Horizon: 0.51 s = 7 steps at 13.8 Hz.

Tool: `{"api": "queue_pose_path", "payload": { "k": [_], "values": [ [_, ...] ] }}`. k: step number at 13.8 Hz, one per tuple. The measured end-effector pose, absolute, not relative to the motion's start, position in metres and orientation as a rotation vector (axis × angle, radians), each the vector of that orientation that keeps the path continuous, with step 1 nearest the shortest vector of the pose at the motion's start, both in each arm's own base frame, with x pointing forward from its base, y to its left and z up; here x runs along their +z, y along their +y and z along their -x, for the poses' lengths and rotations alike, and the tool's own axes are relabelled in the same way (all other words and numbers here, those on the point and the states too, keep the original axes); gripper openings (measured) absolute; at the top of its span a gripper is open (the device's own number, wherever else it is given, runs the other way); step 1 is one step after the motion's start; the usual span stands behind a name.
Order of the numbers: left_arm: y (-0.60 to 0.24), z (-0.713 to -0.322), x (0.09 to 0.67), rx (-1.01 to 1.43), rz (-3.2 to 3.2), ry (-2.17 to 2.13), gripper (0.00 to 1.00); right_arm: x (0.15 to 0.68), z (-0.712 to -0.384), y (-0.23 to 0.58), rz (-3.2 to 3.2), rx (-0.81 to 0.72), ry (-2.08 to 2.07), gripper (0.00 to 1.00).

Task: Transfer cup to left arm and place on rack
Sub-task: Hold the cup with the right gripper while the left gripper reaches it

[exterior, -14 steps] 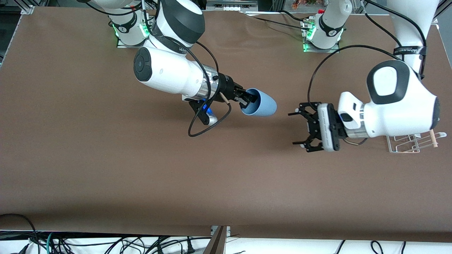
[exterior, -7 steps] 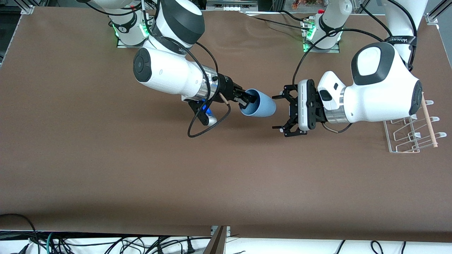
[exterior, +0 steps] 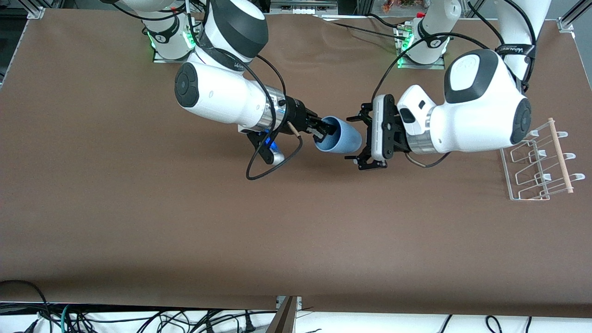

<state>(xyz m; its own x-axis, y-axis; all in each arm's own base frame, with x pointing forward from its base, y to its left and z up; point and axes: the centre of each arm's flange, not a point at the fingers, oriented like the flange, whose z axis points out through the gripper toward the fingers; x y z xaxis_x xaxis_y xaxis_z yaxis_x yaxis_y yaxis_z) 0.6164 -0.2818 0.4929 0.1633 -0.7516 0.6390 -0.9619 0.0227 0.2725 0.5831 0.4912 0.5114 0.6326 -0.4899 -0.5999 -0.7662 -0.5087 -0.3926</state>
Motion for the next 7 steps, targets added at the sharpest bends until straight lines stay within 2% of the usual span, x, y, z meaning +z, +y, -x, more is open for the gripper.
{"api": "queue_pose_path", "payload": {
  "k": [7],
  "values": [
    [-0.285,-0.615,0.478,0.402,-1.805,-1.608,1.0,0.512,-0.583,0.491,2.206,0.553,0.977,0.04]
  ]
}}
